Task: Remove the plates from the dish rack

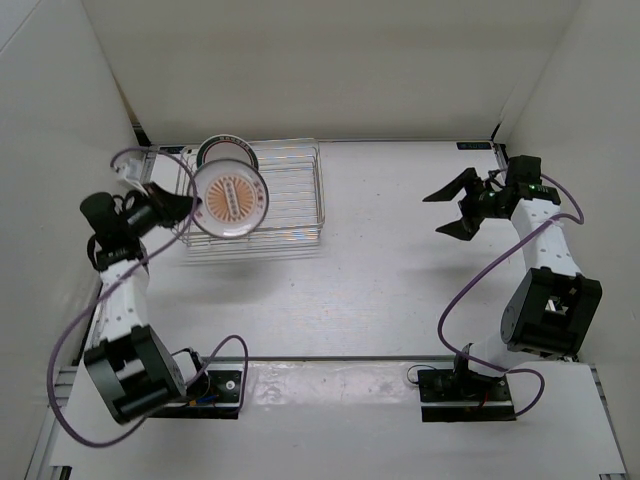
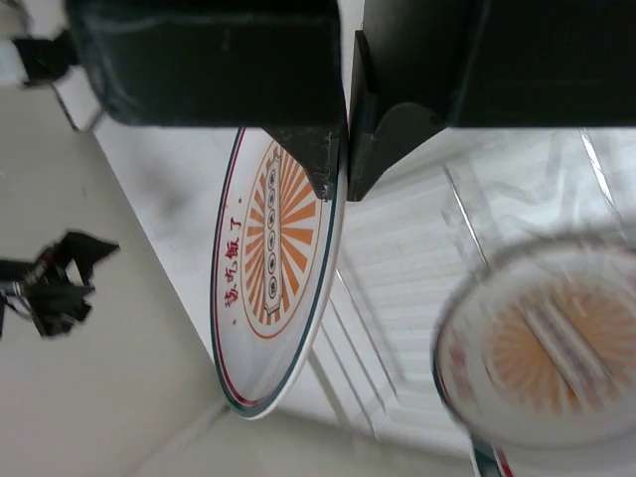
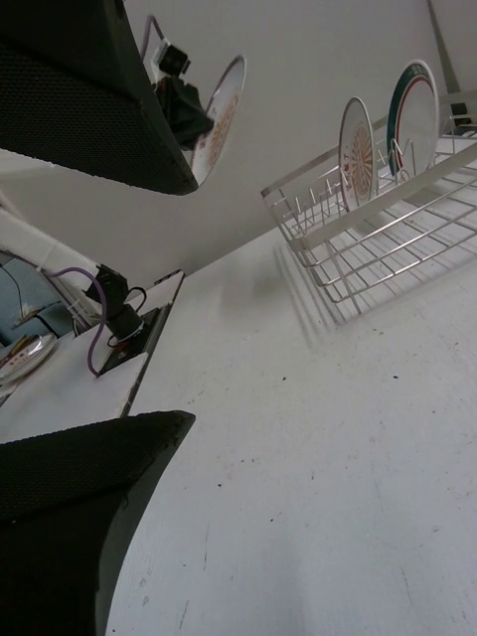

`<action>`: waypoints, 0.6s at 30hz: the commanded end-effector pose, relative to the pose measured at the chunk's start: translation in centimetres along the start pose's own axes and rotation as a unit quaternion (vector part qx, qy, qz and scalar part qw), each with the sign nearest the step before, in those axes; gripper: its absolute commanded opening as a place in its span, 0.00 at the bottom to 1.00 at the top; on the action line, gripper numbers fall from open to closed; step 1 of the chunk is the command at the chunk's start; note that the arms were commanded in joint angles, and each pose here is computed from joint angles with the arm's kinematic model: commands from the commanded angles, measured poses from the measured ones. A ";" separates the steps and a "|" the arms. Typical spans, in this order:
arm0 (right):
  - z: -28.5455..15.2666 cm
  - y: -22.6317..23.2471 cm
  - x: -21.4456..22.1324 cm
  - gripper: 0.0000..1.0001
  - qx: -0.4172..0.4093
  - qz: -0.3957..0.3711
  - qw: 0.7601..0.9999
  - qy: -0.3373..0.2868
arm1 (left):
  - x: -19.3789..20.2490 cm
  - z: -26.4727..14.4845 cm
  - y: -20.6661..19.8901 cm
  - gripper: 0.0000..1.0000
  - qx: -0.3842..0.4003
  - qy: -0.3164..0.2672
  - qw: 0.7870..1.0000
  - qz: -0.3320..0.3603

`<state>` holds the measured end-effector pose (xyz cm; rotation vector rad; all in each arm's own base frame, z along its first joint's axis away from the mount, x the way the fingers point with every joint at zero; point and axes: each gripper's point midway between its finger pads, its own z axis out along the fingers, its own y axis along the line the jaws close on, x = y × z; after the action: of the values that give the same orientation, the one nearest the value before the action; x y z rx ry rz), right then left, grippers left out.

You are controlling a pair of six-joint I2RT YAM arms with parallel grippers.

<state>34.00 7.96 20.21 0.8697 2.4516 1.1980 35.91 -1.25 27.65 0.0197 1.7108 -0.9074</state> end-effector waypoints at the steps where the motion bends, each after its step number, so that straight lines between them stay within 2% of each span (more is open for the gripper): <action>1: -0.7 0.5 -0.1 0.90 0.001 -0.029 1.000 -0.008 | 6.8 -2.7 -3.1 0.00 0.004 0.067 0.995 -0.072; 2: -0.6 0.3 0.0 0.90 0.004 -0.027 1.000 -0.005 | 7.9 -3.0 -3.8 0.00 0.011 0.075 0.993 -0.093; 3: -0.5 0.1 -0.1 0.90 0.004 -0.024 1.000 -0.006 | 11.5 -3.4 -3.5 0.00 0.008 0.096 0.986 -0.138; 5: -0.2 0.1 0.0 0.90 0.004 -0.022 1.000 -0.001 | 13.3 -4.5 -4.7 0.00 0.017 0.078 0.988 -0.134; 6: -0.1 0.0 0.0 0.90 0.003 -0.019 1.000 0.000 | 14.6 -4.8 -4.3 0.00 0.000 0.073 0.984 -0.160; 8: 0.0 -0.1 0.0 0.90 0.003 -0.016 1.000 0.003 | 15.9 -6.1 -4.3 0.00 -0.035 0.065 0.986 -0.150; 10: 0.1 -0.4 0.1 0.90 0.008 -0.012 1.000 0.005 | 17.7 -7.0 -3.5 0.00 -0.066 0.079 0.984 -0.145; 13: 0.3 -0.7 0.2 0.90 0.012 0.000 1.000 0.009 | 20.9 -7.7 -3.2 0.00 -0.068 0.113 0.974 -0.184; 18: 0.4 -0.4 0.0 0.90 0.008 0.000 1.000 0.009 | 24.0 -8.7 -1.0 0.00 -0.134 0.138 0.956 -0.221</action>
<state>33.82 7.86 19.36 0.8716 2.4831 1.1846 20.91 -7.43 11.15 -0.3638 2.0442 -1.0488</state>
